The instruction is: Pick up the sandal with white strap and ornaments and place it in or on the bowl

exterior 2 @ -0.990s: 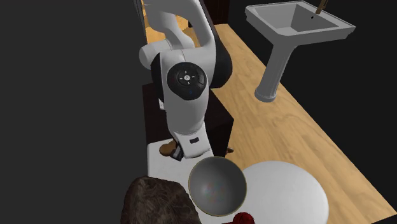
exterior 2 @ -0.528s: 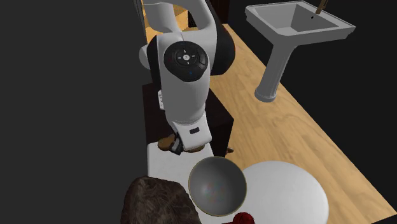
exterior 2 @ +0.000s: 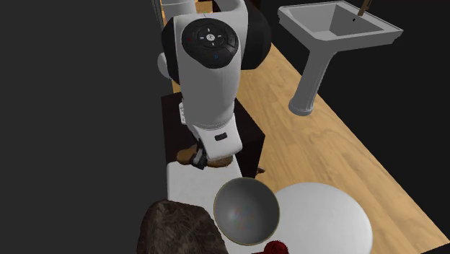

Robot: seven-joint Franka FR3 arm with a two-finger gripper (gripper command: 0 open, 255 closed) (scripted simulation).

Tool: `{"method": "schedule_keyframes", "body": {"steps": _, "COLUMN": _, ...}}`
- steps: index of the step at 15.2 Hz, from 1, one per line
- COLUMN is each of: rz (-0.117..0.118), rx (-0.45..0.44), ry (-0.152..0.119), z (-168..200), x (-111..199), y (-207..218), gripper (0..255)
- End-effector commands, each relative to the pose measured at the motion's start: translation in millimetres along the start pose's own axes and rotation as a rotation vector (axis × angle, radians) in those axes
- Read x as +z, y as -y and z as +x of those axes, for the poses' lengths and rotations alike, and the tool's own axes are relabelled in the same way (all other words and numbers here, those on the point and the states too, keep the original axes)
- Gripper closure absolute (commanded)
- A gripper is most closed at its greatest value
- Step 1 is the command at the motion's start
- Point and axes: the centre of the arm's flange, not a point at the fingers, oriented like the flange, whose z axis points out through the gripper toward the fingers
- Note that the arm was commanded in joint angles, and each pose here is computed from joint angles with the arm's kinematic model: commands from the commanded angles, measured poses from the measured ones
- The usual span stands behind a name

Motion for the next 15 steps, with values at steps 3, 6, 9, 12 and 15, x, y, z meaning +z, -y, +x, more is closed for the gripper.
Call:
{"method": "schedule_keyframes", "body": {"steps": 3, "rz": 0.000, "rx": 0.000, "ry": 0.000, "z": 43, "x": -14, "y": -15, "gripper": 255}}
{"method": "schedule_keyframes", "body": {"steps": 6, "rz": 0.000, "rx": 0.000, "ry": 0.000, "z": 79, "x": -24, "y": -29, "gripper": 255}}
{"method": "schedule_keyframes", "body": {"steps": 9, "rz": 0.000, "rx": 0.000, "ry": 0.000, "z": 114, "x": -34, "y": -43, "gripper": 255}}
{"method": "schedule_keyframes", "body": {"steps": 12, "rz": 0.000, "rx": 0.000, "ry": 0.000, "z": 143, "x": -43, "y": -55, "gripper": 255}}
{"method": "schedule_keyframes", "body": {"steps": 15, "rz": 0.000, "rx": 0.000, "ry": 0.000, "z": 145, "x": -27, "y": -57, "gripper": 255}}
